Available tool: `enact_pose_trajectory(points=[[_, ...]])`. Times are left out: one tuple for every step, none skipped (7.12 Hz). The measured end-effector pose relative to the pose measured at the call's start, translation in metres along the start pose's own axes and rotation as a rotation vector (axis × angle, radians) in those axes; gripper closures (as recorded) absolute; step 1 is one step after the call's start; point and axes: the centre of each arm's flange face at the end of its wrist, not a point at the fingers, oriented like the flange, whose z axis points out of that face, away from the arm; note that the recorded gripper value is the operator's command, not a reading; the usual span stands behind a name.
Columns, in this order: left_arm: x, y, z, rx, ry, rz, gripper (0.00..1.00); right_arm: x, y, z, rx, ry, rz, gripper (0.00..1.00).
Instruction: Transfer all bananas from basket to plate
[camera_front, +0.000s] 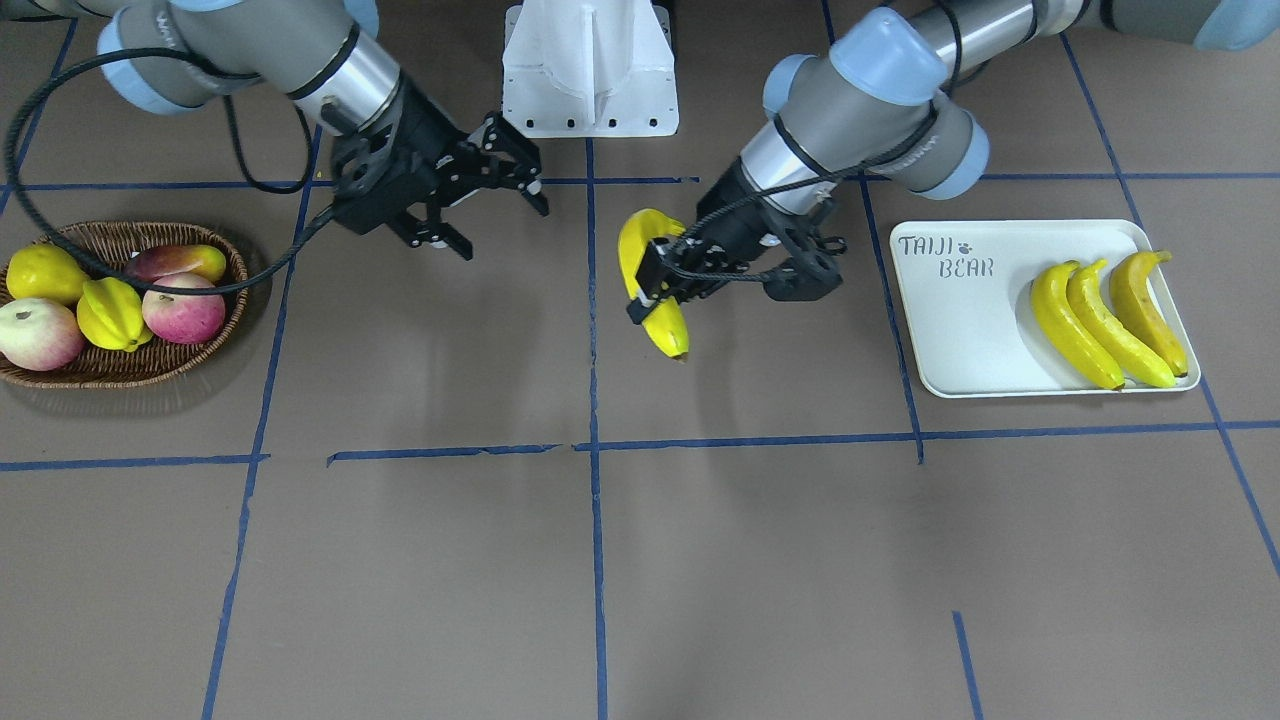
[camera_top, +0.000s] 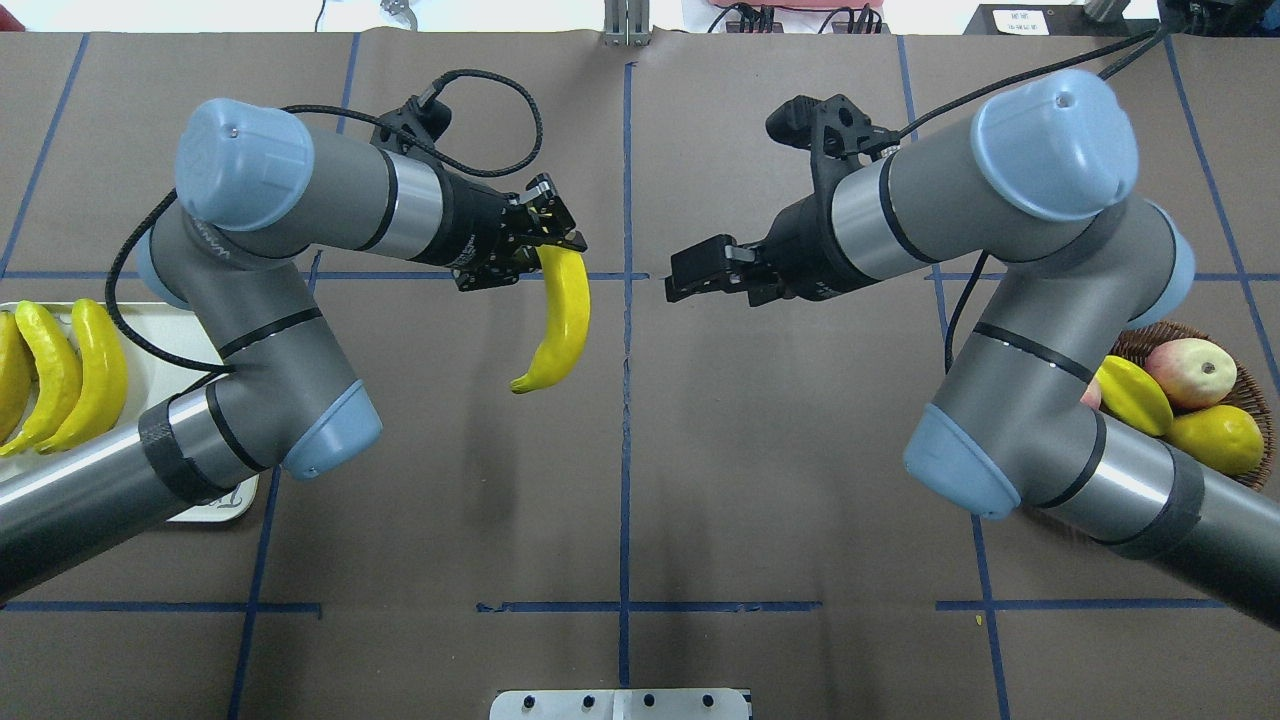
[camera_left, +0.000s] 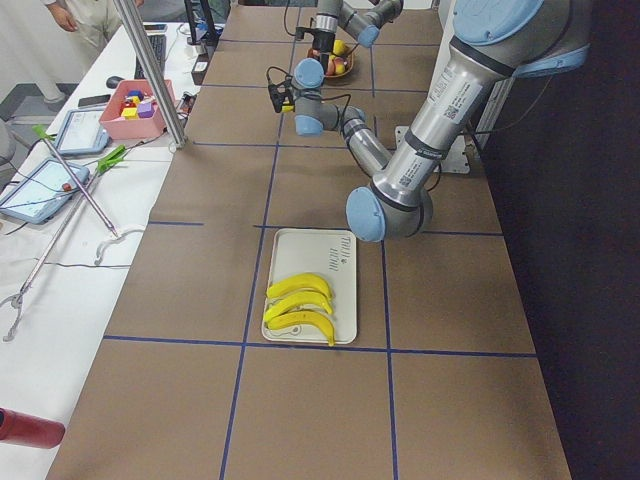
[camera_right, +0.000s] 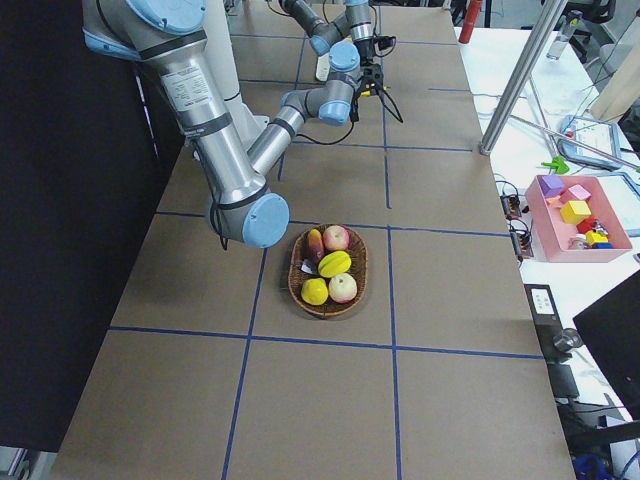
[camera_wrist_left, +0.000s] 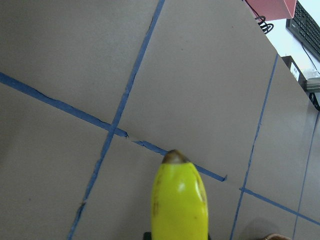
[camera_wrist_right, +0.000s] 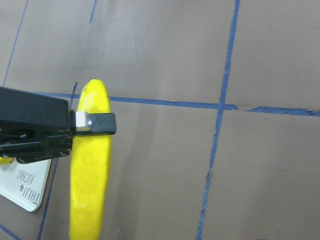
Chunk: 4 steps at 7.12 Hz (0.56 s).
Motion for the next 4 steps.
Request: enact_pose_trajectory(points=[[-0.027,-0.022,-0.012,0.034,-0.029,-0.022,1.00,0.019,-0.014,-0.007,0.000,0.060,0.013,0.01],[-0.058,-0.044,-0.027,0.063,-0.067,-0.050,1.00,0.039,-0.026,-0.014,-0.006,0.129,0.003,0.01],[-0.090,-0.071,-0.044,0.086,-0.128,-0.092,1.00,0.064,-0.037,-0.021,-0.023,0.212,-0.028,0.01],[-0.119,-0.096,-0.064,0.101,-0.195,-0.121,1.00,0.093,-0.047,-0.031,-0.047,0.287,-0.070,0.01]])
